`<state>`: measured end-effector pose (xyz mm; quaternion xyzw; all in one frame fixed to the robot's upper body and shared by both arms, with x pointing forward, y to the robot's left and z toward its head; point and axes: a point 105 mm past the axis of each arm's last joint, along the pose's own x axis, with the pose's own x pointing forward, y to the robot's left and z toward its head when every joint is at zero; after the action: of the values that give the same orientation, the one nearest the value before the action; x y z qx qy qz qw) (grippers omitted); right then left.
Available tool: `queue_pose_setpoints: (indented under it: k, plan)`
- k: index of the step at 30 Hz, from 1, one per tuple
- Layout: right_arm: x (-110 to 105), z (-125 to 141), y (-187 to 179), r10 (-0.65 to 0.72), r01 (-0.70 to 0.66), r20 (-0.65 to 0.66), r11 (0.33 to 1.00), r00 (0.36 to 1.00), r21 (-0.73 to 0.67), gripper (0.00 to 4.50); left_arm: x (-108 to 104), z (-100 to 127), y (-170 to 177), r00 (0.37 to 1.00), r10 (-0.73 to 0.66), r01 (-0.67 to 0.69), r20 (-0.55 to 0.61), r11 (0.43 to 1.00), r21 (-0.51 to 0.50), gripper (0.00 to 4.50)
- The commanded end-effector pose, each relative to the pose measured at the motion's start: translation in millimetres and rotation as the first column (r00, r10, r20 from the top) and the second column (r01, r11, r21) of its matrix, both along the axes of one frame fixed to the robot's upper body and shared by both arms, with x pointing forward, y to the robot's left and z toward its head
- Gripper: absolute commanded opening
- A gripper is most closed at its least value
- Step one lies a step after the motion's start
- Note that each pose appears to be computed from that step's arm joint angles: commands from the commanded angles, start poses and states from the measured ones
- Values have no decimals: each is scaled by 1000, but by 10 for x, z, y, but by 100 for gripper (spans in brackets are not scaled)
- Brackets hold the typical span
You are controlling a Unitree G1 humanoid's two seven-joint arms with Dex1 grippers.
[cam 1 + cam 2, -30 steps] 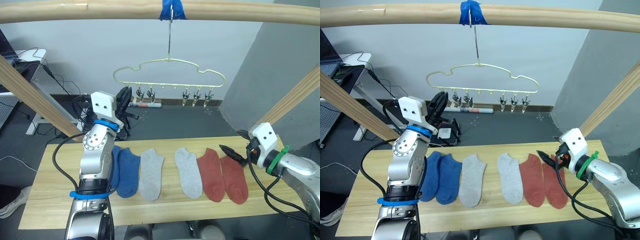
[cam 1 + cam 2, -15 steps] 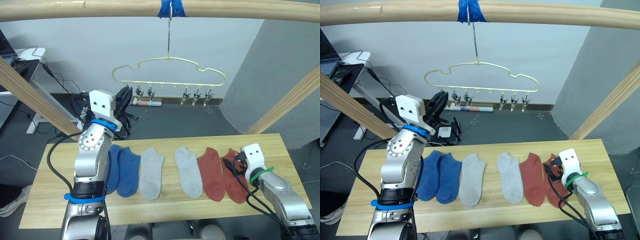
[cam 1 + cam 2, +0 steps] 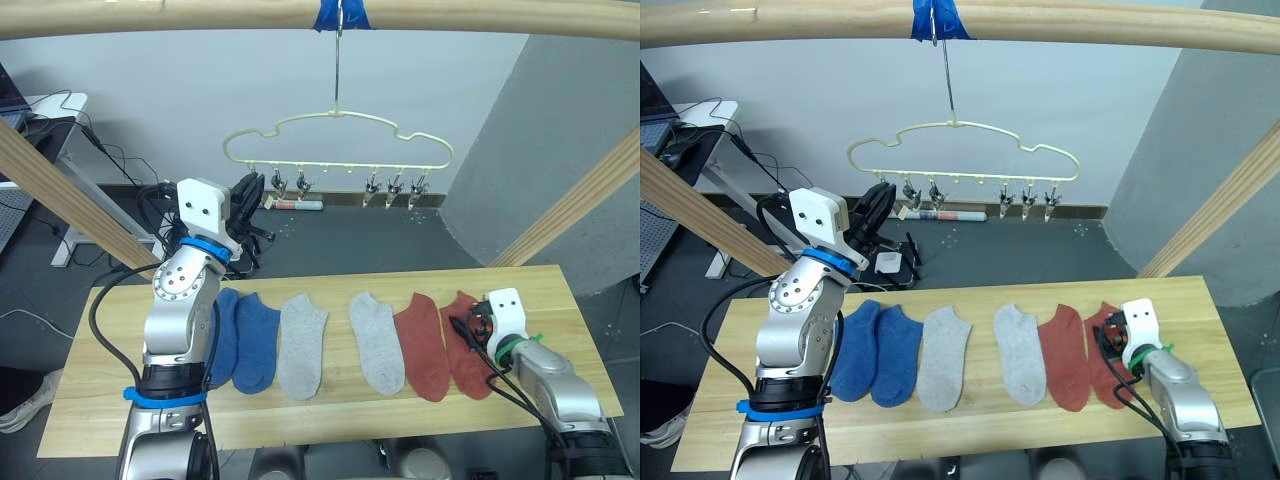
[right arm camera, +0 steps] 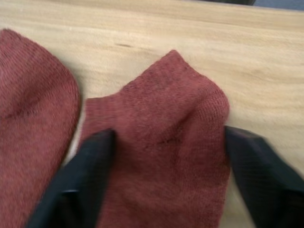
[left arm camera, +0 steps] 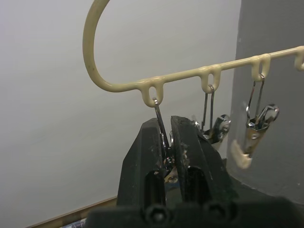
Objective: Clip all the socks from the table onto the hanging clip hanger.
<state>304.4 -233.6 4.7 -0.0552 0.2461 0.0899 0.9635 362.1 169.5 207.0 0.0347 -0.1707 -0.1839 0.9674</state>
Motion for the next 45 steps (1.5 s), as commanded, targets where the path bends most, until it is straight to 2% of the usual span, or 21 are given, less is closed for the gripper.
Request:
queue_pose_setpoints:
  k: [1, 7, 8, 12, 15, 17, 19, 24, 29, 34, 40, 45]
  plan:
    - [-44, -74, -82, -31, 31, -38, 999, 999, 7, 222, -69, 129, -18, 999, -21, 21, 48, 1000, 8, 0]
    - [-40, -9, -91, 8, -8, -9, 999, 1000, -45, 9, -91, 106, -51, 996, -87, 88, 9, 996, -23, 0]
    - [-18, 91, -46, 52, -50, 29, 996, 998, -68, 4, -105, 114, -61, 994, -111, 111, -2, 993, -33, 0]
    - [59, 577, 256, 270, -233, 196, 953, 943, -193, 4, -166, 166, -98, 980, -196, 192, -46, 978, -82, 0]
    - [72, 869, 570, 416, -342, 281, 898, 865, -278, 4, -203, 216, -114, 969, -236, 227, -69, 967, -117, 0]
    - [62, 1023, 868, 506, -412, 328, 854, 797, -318, 4, -238, 246, -138, 960, -266, 253, -85, 957, -144, 0]
    - [49, 1099, 1068, 551, -446, 355, 829, 756, -337, 4, -262, 265, -159, 953, -286, 268, -97, 949, -166, 0]
    - [64, 1289, 1578, 618, -477, 434, 784, 655, -397, 4, -308, 331, -216, 939, -324, 291, -114, 926, -240, 0]
    - [117, 1402, 1919, 642, -477, 478, 767, 600, -430, 4, -327, 367, -259, 929, -349, 304, -125, 910, -282, 0]
    - [173, 1506, 2147, 647, -475, 518, 763, 559, -440, 4, -333, 371, -293, 922, -364, 312, -133, 901, -302, 0]
    - [131, 1556, 2354, 666, -509, 543, 744, 512, -433, 4, -347, 362, -331, 917, -374, 317, -138, 894, -316, 0]
    - [124, 1562, 2481, 671, -528, 550, 737, 497, -422, 4, -353, 364, -340, 916, -376, 315, -141, 891, -328, 0]
